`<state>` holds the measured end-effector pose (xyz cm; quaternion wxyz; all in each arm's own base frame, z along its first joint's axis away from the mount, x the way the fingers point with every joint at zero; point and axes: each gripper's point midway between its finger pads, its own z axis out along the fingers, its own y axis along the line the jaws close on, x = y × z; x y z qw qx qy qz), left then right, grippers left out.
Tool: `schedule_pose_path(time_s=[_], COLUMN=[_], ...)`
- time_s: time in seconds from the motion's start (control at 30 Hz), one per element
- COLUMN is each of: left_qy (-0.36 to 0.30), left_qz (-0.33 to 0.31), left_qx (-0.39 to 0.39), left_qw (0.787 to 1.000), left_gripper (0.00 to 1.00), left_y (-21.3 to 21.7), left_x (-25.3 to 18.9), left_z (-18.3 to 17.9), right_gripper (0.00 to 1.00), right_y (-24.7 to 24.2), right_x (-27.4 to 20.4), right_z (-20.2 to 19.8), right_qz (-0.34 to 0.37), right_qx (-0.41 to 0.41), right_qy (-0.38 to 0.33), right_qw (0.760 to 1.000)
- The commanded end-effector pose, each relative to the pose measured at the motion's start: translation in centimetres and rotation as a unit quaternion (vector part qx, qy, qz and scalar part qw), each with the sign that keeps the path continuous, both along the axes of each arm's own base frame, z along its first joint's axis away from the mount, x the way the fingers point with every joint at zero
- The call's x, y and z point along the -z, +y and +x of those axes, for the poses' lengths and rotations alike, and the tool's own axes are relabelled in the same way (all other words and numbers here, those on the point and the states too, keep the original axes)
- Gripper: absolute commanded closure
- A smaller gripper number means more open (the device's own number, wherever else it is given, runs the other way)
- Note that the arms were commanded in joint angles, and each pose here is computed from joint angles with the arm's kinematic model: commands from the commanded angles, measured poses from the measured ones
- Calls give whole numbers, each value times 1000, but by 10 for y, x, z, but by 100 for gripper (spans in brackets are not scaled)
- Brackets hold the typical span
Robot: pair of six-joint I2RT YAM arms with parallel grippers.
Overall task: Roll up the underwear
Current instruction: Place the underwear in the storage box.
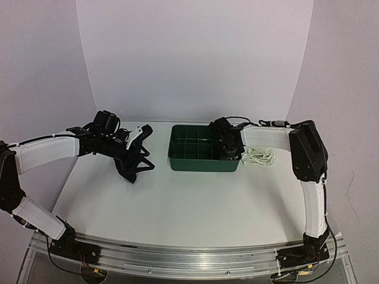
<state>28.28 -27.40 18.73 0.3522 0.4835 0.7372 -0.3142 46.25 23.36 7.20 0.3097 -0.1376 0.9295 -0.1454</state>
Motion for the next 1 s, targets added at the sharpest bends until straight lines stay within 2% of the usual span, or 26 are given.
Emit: schedule_pose_path(time_s=[0.0, 0.33, 0.4, 0.5, 0.6, 0.7, 0.97], left_qy=[-28, -31, -31, -32, -33, -36, -41], left_qz=[-12, -10, -11, -11, -10, -10, -8], left_qx=[-2, -3, -3, -2, -2, 0, 3], left_qw=[1000, 999, 999, 999, 999, 999, 999], left_gripper=[23, 23, 23, 23, 23, 23, 23], left_y=[0, 1, 0, 0, 0, -1, -2], left_x=[-15, -14, -13, -13, -12, -11, -10], left_z=[2, 3, 3, 4, 4, 5, 7], right_gripper=[100, 99, 90, 71, 62, 57, 51], right_y=[16, -3, -5, -4, -3, -1, 6], right_x=[17, 38, 38, 30, 12, -9, -61], right_z=[-1, -11, -12, -12, -8, -3, 6], right_qz=[63, 87, 85, 83, 82, 80, 90], right_qx=[18, 70, 72, 63, 49, 35, -5], right_qy=[31, 58, 59, 59, 46, 27, -10], right_qw=[997, 992, 992, 993, 994, 996, 996])
